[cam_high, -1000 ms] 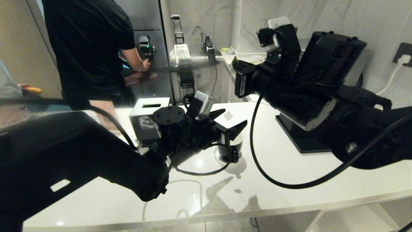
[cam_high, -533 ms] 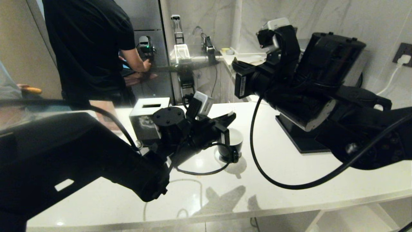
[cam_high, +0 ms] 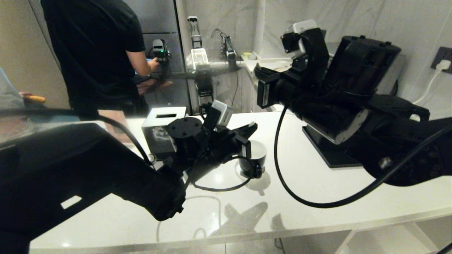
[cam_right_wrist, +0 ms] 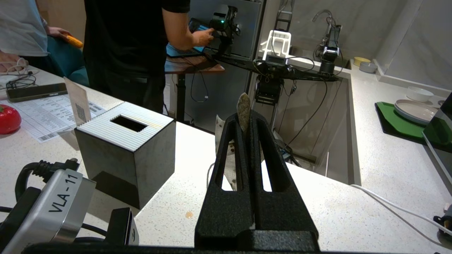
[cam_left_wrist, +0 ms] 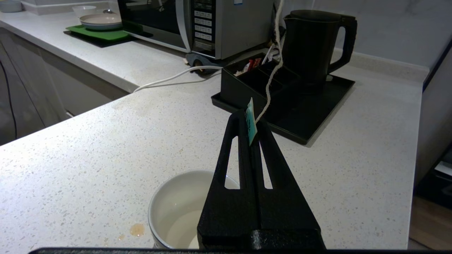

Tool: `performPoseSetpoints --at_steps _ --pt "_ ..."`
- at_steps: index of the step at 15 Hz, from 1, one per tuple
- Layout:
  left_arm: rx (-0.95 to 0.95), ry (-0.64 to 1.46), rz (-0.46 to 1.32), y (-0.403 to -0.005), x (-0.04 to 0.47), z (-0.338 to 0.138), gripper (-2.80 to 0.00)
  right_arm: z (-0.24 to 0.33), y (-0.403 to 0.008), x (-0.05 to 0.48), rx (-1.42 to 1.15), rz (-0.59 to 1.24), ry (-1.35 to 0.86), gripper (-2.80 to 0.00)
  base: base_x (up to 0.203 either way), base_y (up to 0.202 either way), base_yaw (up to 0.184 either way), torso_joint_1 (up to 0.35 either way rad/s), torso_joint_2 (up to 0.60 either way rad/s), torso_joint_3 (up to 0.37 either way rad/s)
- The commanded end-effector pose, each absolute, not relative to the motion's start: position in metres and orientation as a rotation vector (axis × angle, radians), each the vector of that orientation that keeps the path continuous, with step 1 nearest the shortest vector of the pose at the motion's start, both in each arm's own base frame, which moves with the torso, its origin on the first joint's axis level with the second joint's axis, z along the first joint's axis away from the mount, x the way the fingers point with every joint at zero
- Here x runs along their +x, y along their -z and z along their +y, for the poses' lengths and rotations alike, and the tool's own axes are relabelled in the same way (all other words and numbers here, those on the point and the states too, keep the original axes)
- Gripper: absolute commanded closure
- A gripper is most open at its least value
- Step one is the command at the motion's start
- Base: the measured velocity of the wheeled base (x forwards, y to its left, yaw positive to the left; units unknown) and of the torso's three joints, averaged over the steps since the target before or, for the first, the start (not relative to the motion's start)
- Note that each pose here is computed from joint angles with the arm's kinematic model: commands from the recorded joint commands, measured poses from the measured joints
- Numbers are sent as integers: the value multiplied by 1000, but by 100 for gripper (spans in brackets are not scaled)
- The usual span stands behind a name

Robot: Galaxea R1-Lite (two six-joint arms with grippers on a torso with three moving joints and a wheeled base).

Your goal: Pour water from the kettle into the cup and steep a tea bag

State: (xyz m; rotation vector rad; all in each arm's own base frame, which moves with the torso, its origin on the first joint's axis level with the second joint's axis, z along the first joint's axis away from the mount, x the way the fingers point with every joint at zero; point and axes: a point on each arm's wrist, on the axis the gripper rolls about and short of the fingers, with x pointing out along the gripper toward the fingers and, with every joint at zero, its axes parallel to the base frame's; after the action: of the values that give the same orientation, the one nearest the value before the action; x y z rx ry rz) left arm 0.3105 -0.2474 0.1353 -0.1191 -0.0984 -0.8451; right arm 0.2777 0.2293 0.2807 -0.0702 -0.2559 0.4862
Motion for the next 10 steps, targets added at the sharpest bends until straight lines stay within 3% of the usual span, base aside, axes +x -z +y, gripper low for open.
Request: performPoseSetpoints --at_steps 1,10 --pt "-122 847 -105 -136 310 -247 0 229 -281 278 -70 -259 -486 0 0 0 0 0 0 0" --pt "-125 846 -117 -141 308 -245 0 228 -271 281 -84 -232 -476 0 0 0 0 0 0 0"
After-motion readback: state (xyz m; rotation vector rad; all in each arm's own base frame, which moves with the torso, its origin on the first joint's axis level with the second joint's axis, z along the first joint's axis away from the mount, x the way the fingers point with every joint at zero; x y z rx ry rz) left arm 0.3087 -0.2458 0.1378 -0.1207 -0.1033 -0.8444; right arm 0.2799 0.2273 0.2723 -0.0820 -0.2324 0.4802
